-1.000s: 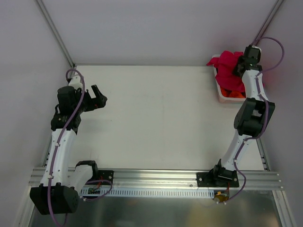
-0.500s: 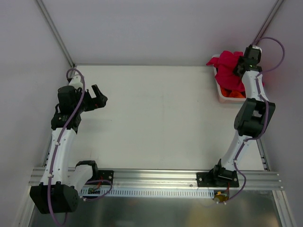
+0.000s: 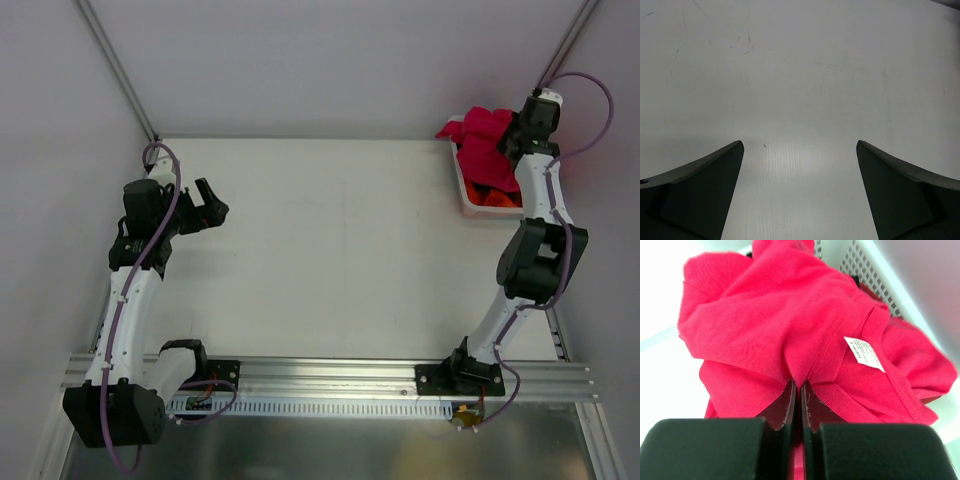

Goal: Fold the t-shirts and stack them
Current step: Grab the tshirt from the pile

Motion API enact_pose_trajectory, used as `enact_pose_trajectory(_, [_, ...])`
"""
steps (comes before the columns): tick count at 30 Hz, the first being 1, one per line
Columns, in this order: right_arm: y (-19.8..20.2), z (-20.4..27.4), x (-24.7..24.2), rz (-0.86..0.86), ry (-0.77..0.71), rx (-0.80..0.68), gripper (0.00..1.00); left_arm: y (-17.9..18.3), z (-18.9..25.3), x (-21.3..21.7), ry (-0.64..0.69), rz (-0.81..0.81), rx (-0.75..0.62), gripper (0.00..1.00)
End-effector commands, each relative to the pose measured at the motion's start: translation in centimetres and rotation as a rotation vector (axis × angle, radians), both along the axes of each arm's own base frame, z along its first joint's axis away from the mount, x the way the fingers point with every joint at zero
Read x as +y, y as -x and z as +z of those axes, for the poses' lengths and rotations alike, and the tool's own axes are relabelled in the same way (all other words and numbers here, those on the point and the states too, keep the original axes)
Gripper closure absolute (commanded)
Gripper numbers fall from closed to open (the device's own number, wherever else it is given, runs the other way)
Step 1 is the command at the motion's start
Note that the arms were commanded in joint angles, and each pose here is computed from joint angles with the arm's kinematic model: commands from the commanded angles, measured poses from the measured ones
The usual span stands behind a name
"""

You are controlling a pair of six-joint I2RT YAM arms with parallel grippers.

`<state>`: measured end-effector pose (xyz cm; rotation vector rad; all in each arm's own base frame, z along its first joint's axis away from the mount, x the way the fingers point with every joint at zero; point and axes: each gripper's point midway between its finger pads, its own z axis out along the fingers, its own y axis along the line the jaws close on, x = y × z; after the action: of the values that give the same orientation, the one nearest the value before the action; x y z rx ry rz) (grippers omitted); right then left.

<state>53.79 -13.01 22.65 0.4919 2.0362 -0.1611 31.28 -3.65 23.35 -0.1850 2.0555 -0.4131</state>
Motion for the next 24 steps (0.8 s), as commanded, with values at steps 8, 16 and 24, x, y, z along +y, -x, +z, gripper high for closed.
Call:
enact_pose_trajectory(8, [1.7,10.6,-0.3,-0.016,0.099,-0.280,1.00,0.3,2.7,-0.3,0.010,-0.024,-0.086,0.01])
enact_pose_trajectory(16, [2.4,16.3,-0.4,-0.015,0.149,-0.387,1.00,0.2,2.9,-0.4,0.012,-0.032,-0.088,0.01])
enact_pose_trajectory(24, [3.7,26.7,0.8,0.009,0.135,-0.616,1.00,-0.3,3.6,-0.7,0.014,-0.048,-0.111,0.01])
